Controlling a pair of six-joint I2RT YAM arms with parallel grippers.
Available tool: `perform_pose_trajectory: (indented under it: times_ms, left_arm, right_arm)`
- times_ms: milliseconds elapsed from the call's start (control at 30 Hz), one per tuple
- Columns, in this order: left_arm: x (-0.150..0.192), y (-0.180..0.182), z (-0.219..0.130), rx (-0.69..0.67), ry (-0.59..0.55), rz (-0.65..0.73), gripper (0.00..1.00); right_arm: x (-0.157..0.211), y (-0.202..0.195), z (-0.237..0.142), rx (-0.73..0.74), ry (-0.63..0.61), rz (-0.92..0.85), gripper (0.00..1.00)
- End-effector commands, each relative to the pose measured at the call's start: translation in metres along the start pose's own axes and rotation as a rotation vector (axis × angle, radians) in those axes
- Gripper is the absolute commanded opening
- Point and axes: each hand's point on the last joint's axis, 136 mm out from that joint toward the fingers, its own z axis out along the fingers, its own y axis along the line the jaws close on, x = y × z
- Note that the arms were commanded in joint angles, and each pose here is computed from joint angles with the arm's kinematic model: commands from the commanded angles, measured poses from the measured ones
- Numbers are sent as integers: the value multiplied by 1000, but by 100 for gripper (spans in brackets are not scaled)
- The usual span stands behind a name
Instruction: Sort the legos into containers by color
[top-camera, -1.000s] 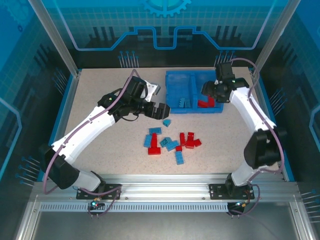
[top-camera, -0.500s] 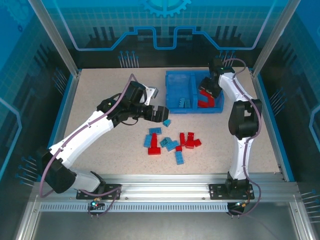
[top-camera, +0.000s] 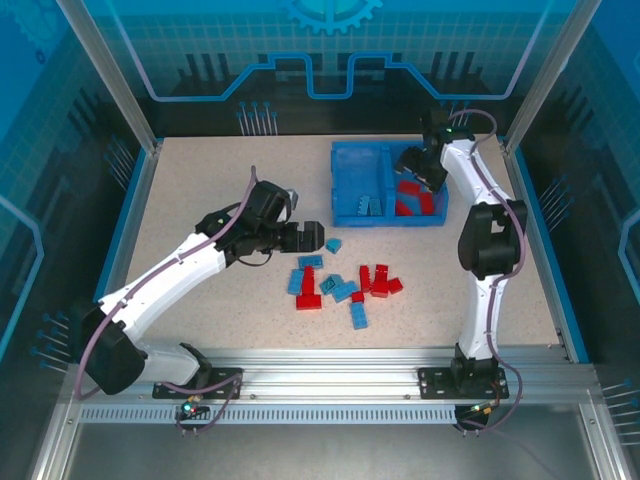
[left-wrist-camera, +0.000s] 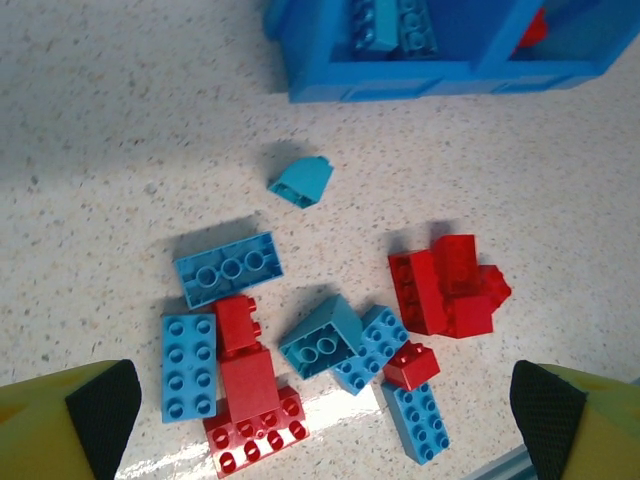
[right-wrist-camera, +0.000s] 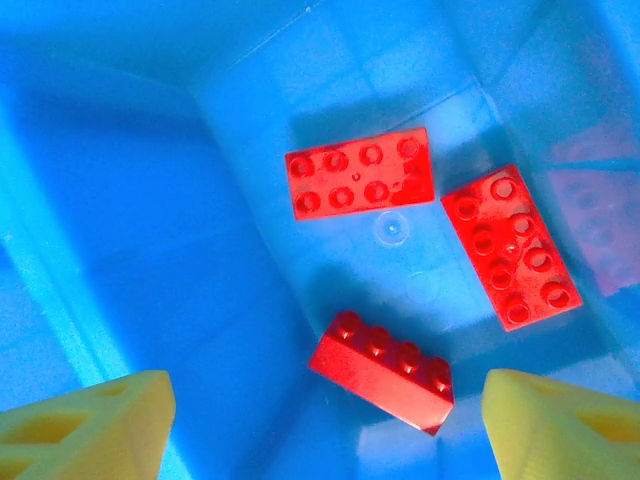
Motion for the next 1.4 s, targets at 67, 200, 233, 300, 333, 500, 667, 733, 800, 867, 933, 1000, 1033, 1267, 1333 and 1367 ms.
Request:
perform_pose_trajectory:
  times_ms: [67, 200, 233, 300, 333, 500, 667, 733, 800, 867, 933, 1000, 1033, 1267, 1333, 1367]
  left_arm:
    - [14, 21, 20, -113, 53, -108, 99]
    - [18, 21, 46, -155, 121, -78, 99]
    - [17, 15, 53, -142, 127, -40, 99]
    - [17, -1, 72, -95, 144, 85, 99]
    - [18, -7, 80, -70, 160, 128, 99]
    - [19, -20, 118, -45, 266, 301, 99]
    - [14, -8, 150, -115, 273, 371, 99]
    - [13, -3, 161, -140, 276, 387, 99]
    - [11, 3, 171, -177, 272, 400, 96]
    - [10, 6, 178, -196, 271, 408, 92]
    - [8, 6, 184, -190, 261, 413, 86]
    - [8, 5, 190, -183, 257, 420, 81]
    - [7, 5, 192, -188, 256, 424, 80]
    - [8, 7, 208, -195, 280, 443, 64]
    - [10, 7, 210, -194, 294, 440, 59]
    - [11, 8, 210, -194, 298, 435, 56]
  right_arm:
    - [1, 12, -82, -144, -52, -63, 81]
    - [36, 23, -125, -269, -65, -207, 81]
    - [46, 23, -131, -290, -67, -240, 81]
    - [72, 20, -143, -328, -71, -316, 81]
    - [82, 16, -145, -332, -69, -341, 82]
    - [128, -13, -156, -319, -38, -399, 83]
    - [146, -30, -156, -299, -21, -394, 84]
    - [149, -31, -156, -304, -9, -390, 84]
    - [151, -30, -157, -309, -2, -389, 84]
    - [150, -29, -159, -311, -2, -395, 84]
    - [149, -29, -160, -307, -5, -405, 84]
    - [148, -30, -159, -298, 0, -412, 84]
    - [148, -30, -160, -297, -1, -414, 84]
    - [148, -31, -161, -298, 10, -414, 84]
    - [148, -32, -161, -297, 12, -413, 84]
    - [149, -32, -162, -297, 13, -414, 84]
